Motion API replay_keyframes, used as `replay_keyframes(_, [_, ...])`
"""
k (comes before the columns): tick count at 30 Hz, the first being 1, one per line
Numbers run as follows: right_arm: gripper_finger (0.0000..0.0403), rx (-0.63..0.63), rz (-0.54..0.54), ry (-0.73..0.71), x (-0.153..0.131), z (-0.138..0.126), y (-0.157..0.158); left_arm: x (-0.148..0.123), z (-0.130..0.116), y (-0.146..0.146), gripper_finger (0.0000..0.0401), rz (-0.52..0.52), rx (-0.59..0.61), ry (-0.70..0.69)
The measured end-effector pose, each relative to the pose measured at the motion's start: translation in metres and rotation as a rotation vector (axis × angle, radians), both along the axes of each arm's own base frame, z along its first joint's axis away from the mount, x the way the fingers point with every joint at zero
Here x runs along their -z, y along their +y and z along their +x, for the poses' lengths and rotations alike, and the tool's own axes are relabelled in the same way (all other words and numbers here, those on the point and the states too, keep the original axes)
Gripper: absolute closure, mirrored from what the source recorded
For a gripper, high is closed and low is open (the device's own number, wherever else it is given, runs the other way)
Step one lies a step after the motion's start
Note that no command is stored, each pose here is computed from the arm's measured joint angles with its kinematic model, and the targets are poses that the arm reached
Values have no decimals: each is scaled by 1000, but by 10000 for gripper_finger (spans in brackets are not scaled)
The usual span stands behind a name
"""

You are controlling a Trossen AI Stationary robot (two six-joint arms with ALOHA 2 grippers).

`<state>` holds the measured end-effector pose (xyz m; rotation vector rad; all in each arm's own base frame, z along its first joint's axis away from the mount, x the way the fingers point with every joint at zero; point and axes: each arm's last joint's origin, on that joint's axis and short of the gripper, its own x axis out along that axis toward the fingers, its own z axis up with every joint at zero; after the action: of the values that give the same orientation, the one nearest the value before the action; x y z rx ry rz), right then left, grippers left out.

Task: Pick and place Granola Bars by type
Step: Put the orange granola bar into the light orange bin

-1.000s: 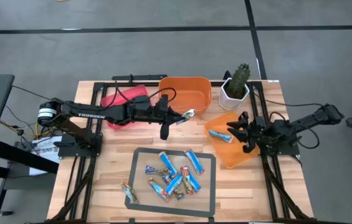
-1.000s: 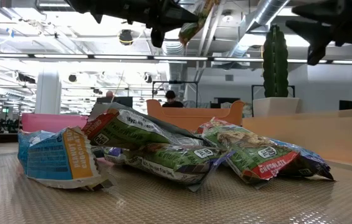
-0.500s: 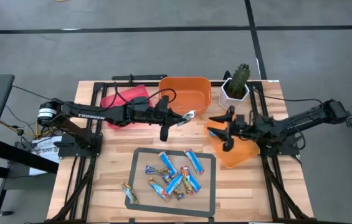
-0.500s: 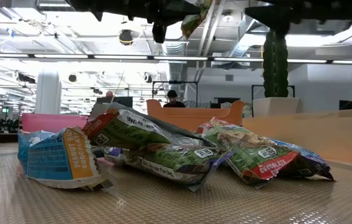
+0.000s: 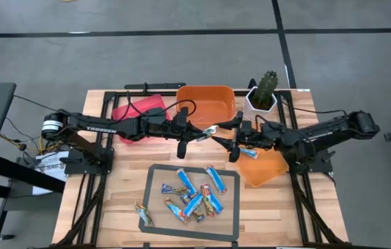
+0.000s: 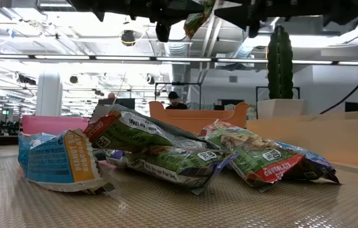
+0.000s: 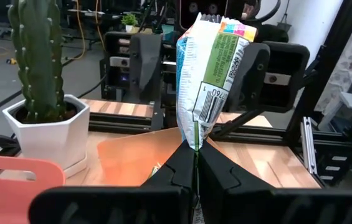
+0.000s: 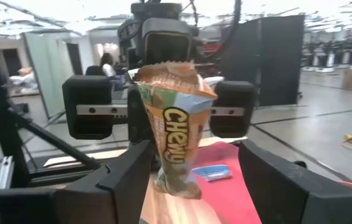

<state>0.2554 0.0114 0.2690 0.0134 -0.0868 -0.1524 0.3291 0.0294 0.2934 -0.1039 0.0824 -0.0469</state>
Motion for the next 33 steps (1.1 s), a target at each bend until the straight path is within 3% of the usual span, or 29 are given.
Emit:
replay_keyframes(11, [177,-36,-5,-23,-12,15,-2,0,0,0,401,3,1,0])
replay_keyframes(25, [327,-25,-4,-22,-12,15,-5,-1,0,0,401,22,0,-8])
replay_keyframes(30, [345,-25,-5,-21,-12,15,-5,-1,0,0,397,24,1,-9])
replay_keyframes(33, [346,-24,-5,-21,-12,15,-5,-1,0,0,373,29,13,-13])
